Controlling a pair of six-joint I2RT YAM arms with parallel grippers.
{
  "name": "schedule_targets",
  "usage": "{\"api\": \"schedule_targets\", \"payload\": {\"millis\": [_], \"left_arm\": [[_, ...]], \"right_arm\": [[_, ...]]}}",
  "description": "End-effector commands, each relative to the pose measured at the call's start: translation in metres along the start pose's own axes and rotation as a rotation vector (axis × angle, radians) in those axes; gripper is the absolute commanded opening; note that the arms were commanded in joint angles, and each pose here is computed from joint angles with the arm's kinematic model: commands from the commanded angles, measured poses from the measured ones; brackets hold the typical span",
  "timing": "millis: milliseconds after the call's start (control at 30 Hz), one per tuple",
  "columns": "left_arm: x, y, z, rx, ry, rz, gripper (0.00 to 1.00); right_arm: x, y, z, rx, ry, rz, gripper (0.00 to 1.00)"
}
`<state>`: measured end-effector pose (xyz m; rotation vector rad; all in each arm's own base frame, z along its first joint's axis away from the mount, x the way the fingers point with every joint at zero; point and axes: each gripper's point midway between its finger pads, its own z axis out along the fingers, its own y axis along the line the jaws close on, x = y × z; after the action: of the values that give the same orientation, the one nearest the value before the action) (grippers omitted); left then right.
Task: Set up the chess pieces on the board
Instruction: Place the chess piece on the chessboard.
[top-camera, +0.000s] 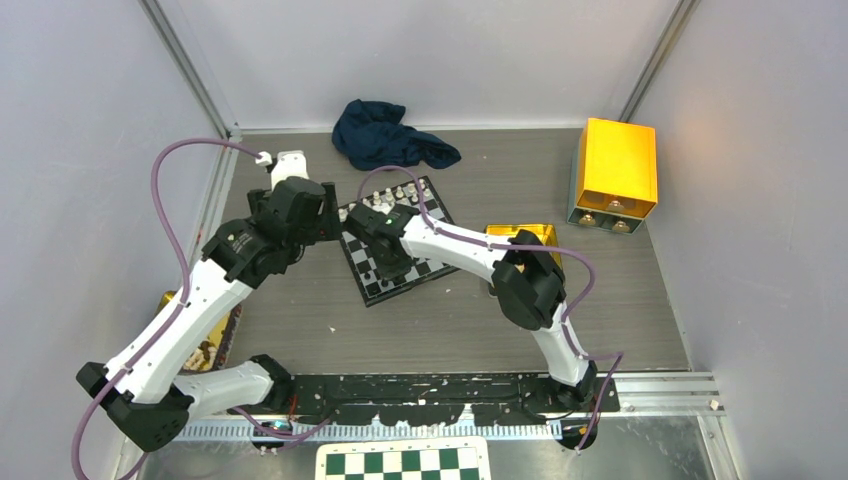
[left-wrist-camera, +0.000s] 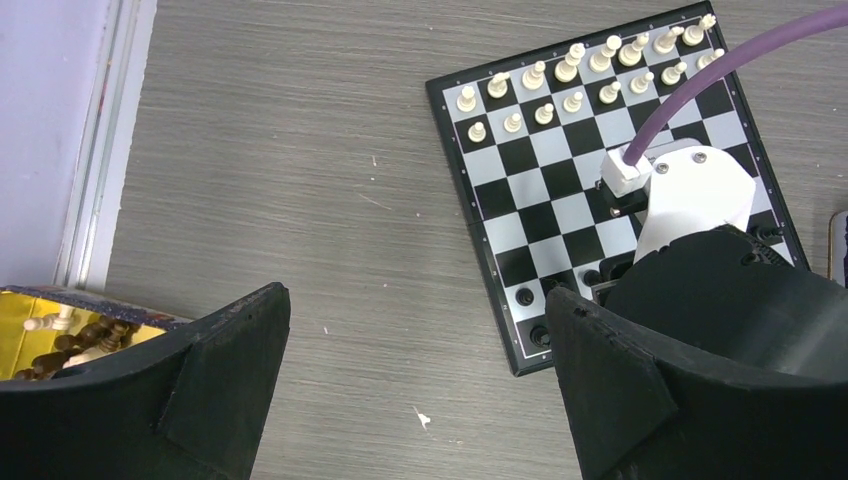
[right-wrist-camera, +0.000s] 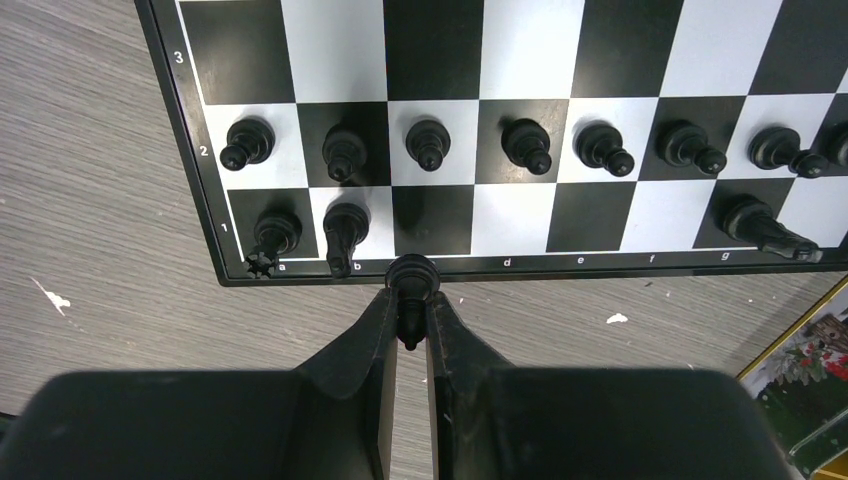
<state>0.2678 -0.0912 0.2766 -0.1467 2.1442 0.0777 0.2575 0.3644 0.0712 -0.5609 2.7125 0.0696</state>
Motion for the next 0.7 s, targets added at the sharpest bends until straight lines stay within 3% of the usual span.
{"api": "schedule_targets", "payload": {"millis": [0, 667], "left_arm": [[-0.008, 0.007, -0.004, -0.018, -0.037, -0.027, 1.00], [-0.004, 0.010, -0.005, -0.028, -0.028, -0.019, 1.00]], "right_arm": [[-0.010, 0.008, -0.002, -0.022, -0.040, 0.006, 0.01], [-0.007, 0.000, 0.019, -0.002, -0.027, 0.007, 0.01]]}}
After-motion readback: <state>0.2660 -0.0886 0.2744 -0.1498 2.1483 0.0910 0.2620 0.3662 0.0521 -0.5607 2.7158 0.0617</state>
